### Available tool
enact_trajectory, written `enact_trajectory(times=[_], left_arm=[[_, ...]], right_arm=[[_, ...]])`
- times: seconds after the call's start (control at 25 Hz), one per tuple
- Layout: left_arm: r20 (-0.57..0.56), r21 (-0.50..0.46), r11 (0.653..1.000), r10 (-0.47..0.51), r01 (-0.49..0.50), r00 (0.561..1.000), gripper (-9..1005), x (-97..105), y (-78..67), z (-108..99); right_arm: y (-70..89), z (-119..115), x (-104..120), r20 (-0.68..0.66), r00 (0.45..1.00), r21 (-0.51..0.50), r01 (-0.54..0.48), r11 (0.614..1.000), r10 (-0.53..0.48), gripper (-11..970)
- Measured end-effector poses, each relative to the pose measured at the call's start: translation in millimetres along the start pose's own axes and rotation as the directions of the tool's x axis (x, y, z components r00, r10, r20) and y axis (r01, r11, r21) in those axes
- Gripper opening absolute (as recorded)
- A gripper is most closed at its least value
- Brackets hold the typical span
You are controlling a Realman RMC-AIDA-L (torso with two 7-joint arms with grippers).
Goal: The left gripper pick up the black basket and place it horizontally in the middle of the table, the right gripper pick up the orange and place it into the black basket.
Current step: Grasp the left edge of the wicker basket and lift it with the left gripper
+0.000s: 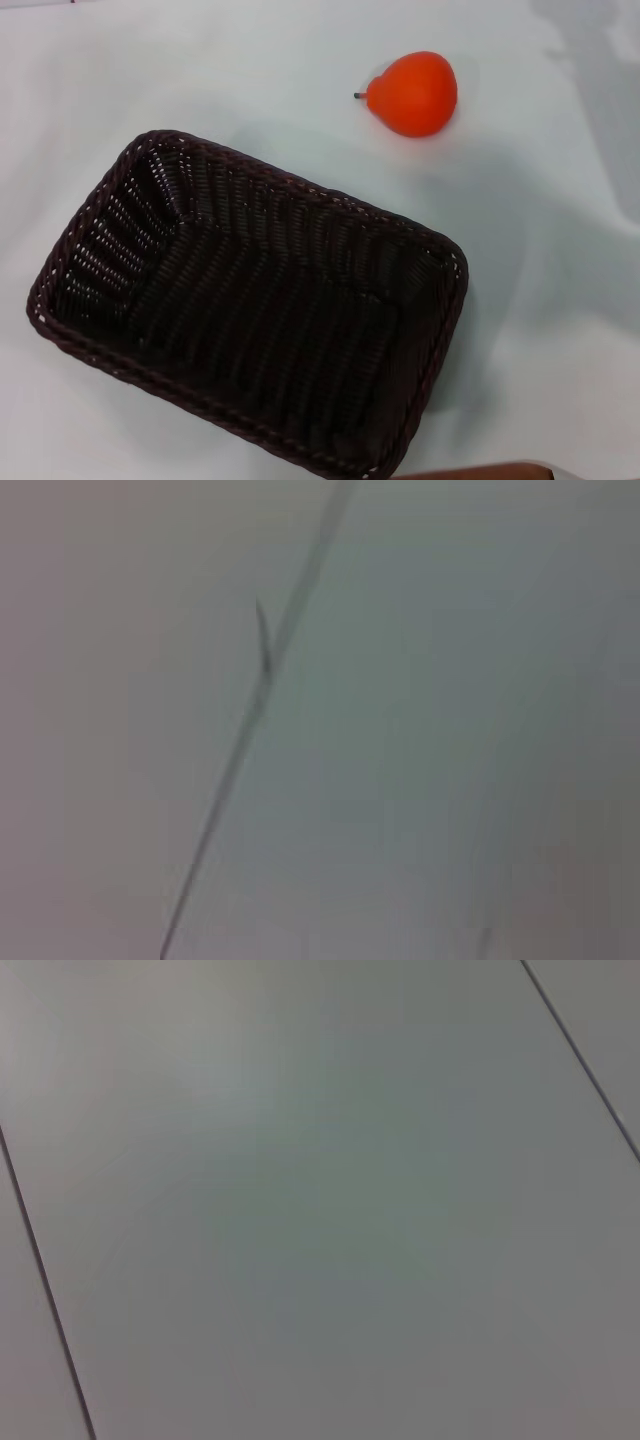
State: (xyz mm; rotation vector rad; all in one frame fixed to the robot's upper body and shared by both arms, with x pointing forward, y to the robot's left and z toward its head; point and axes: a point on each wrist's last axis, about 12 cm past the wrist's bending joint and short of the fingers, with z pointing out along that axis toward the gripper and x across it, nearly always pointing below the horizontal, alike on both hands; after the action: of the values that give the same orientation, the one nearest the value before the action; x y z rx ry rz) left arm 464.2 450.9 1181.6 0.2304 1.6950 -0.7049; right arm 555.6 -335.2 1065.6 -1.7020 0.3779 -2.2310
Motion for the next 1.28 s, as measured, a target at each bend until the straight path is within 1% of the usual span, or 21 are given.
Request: enact_trajectory(times=[0.08,0.12,0.16,0.24,0.28,0.32,0.4,0.44,0.52,0.56,0.64,0.76,0.8,0.96,1.12,1.28], left_arm=[[-0.132,-0.007,0.998,0.063,-0.065,0.989,778,-20,-8.9,-2],[-0.201,-0.011,0.995,0.095,-0.099,0.975,778,-29,-14.8,0],[-0.263,-0.016,0.992,0.118,-0.127,0.958,778,-36,-20.0,2],[-0.395,-0.02,0.988,0.136,-0.156,0.909,778,-51,-33.8,10],[-0.447,-0.03,0.986,0.136,-0.167,0.884,778,-57,-40.3,15],[-0.483,-0.046,0.986,0.117,-0.159,0.868,778,-60,-43.8,18],[-0.56,-0.066,0.989,0.072,-0.132,0.825,778,-65,-56.6,29],[-0.582,-0.057,0.991,0.064,-0.119,0.811,778,-65,-63.3,33],[-0.604,-0.052,0.992,0.059,-0.113,0.795,778,-65,-73.6,40],[-0.612,-0.058,0.991,0.062,-0.123,0.789,778,-63,-80.4,45],[-0.628,-0.078,0.986,0.065,-0.146,0.776,778,-58,-89.4,53],[-0.667,-0.084,0.984,0.059,-0.154,0.743,777,-48,-98.1,65],[-0.691,-0.084,0.986,0.045,-0.142,0.722,777,-42,-101.5,73],[-0.731,-0.094,0.99,0.004,-0.106,0.683,777,-26,-106.6,90],[-0.757,-0.082,0.992,0.002,-0.098,0.653,777,-17,-109.9,101],[-0.765,-0.073,0.994,-0.003,-0.083,0.644,777,-10,-108.8,111]], right_arm=[[-1.0,2,2,-0.012,1.0,0.007,0.002,1.0,-0.002,907],[-1.4,4,3,-0.015,1.0,0.01,0.003,1.0,-0.002,906],[-2.0,5,4,-0.018,1.0,0.013,0.003,1.0,-0.003,906],[-2.2,8,6,-0.028,1.0,0.019,0.005,1.0,-0.004,905],[-2.3,9,8,-0.034,0.999,0.022,0.004,1.0,-0.003,905],[-2.1,10,9,-0.041,0.999,0.025,0.001,1.0,0.0,905],[-1.1,11,12,-0.048,0.999,0.026,-0.009,1.0,0.01,904],[-0.9,10,12,-0.052,0.999,0.028,-0.012,1.0,0.013,904],[-0.3,9,13,-0.057,0.998,0.03,-0.016,0.999,0.017,903],[0.2,9,14,-0.06,0.998,0.032,-0.015,0.999,0.016,902],[0.3,8,14,-0.059,0.998,0.032,-0.014,0.999,0.016,902],[1.7,6,14,-0.061,0.998,0.03,-0.013,0.999,0.014,901],[2.1,5,14,-0.061,0.998,0.029,-0.012,1.0,0.014,900],[3.3,4,14,-0.061,0.998,0.025,-0.009,1.0,0.01,899],[4.9,2,14,-0.06,0.998,0.021,-0.01,1.0,0.011,898],[7.0,1,17,-0.067,0.998,0.021,-0.001,1.0,0.002,896]])
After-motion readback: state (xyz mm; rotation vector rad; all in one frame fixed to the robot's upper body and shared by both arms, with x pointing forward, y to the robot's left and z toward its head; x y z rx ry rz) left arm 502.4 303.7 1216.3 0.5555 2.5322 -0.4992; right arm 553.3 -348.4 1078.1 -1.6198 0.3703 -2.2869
